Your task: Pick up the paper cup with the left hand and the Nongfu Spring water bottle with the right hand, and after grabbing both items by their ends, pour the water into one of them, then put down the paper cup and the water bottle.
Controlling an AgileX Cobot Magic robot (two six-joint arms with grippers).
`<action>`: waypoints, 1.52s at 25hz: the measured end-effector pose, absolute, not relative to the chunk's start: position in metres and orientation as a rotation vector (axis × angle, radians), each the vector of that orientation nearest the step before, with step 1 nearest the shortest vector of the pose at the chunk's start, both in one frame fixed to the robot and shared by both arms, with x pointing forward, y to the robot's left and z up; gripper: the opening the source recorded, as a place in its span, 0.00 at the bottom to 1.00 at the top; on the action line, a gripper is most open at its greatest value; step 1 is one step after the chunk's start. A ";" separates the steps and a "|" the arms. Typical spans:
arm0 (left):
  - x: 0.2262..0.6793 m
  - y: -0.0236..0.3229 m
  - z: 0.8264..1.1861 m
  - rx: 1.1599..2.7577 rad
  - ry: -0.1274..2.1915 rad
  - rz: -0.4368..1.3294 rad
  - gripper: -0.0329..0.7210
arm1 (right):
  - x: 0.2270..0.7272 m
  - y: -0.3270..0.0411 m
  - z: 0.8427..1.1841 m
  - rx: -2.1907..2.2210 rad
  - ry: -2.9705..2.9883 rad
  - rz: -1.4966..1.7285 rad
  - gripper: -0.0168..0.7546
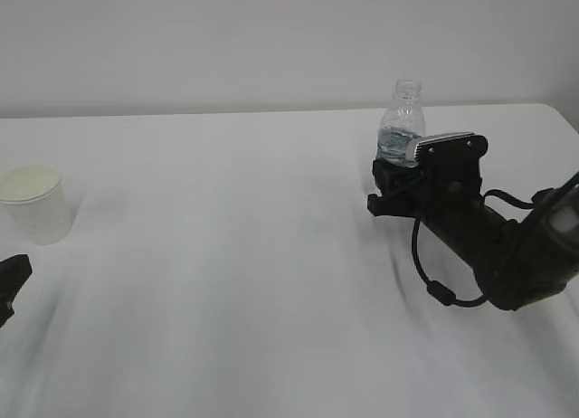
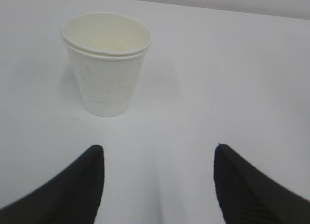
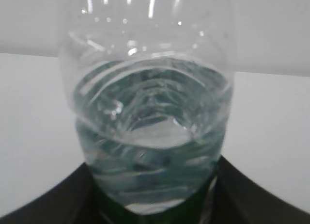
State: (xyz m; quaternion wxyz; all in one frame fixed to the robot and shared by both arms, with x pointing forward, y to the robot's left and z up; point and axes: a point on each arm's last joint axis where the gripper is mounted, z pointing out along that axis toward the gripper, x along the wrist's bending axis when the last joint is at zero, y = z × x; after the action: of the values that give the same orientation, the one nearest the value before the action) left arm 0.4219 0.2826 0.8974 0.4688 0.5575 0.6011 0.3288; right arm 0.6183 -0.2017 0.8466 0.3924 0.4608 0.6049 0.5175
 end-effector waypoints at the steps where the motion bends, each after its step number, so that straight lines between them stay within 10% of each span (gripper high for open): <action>1: 0.422 0.283 0.897 1.367 1.474 0.806 0.71 | 0.615 -0.203 0.848 1.173 1.539 1.311 0.52; 31: 0.422 0.282 0.897 1.369 1.472 0.805 0.71 | 0.531 -0.216 0.889 1.139 1.663 1.312 0.49; 38: 0.422 0.282 0.898 1.373 1.467 0.810 0.86 | 0.519 -0.215 0.899 1.121 1.678 1.357 0.49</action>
State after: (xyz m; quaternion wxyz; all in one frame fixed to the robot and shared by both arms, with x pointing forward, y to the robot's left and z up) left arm 0.4223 0.2824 0.8976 0.4684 0.5598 0.5984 0.3303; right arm 0.5189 -0.2150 0.8987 0.3473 0.4321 0.6471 0.5233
